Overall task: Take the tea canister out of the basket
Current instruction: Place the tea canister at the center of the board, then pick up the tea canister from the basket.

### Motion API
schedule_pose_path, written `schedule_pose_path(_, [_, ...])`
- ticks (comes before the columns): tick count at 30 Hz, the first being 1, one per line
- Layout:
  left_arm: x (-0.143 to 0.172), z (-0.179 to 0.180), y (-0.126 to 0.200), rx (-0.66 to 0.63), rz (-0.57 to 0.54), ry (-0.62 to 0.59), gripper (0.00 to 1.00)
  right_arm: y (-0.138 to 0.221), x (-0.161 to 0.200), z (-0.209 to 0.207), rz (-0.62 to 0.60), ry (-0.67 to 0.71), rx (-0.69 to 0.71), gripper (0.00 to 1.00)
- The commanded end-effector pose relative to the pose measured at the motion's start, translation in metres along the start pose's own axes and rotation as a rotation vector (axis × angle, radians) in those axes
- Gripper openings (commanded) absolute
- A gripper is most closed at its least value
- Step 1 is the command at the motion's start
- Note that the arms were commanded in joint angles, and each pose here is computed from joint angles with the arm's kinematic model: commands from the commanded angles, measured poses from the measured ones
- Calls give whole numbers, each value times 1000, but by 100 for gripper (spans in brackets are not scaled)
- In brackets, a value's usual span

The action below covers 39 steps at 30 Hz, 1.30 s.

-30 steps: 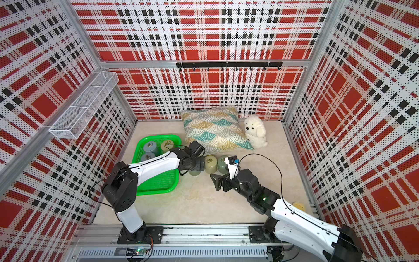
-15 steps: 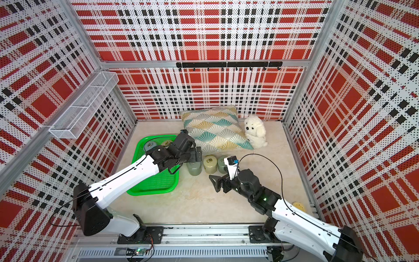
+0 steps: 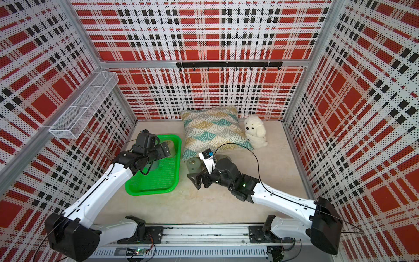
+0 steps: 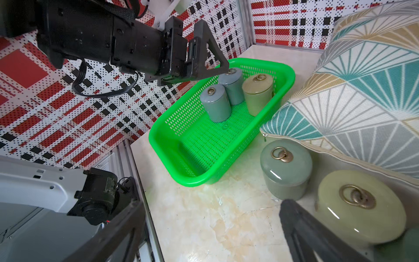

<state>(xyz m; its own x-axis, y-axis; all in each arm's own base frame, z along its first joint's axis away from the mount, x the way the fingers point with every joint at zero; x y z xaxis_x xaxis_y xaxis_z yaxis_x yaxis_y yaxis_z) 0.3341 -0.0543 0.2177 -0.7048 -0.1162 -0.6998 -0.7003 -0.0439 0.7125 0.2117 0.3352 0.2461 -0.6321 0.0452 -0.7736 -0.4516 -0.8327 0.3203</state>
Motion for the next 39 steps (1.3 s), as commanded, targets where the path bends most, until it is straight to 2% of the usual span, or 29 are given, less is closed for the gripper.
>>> schedule_pose_path(1, [-11, 7, -9, 37, -49, 4, 99, -6, -2, 6, -20, 16, -34, 100])
schedule_pose_path(12, [-23, 8, -67, -11, -37, -44, 99, 4, 8, -5, -62, 17, -16, 100])
schedule_pose_path(21, [-19, -4, -109, 11, 7, -34, 98, 16, 6, -7, -129, 17, -13, 100])
schedule_pose_path(31, [-25, -11, -133, 17, 37, -53, 99, 18, 11, -2, -177, 84, -18, 100])
schedule_pose_path(39, [-12, -8, -157, -36, 117, -74, 100, 24, 11, -1, -242, 147, 13, 100])
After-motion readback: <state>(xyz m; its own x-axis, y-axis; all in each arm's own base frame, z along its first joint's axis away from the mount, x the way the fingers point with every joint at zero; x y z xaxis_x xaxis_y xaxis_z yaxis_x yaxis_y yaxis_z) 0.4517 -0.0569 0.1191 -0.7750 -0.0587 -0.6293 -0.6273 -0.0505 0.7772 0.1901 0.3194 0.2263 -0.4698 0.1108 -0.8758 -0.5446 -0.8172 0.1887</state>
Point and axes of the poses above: each gripper's point midway between its finger pads, its own y axis back along the fingers, its own z axis along the line the jaws close on, x = y × z, the point moved 1 cm from there along y, back along the fingers, and after that the axes turned 14 degrees about -y, right-handed, at the moved point
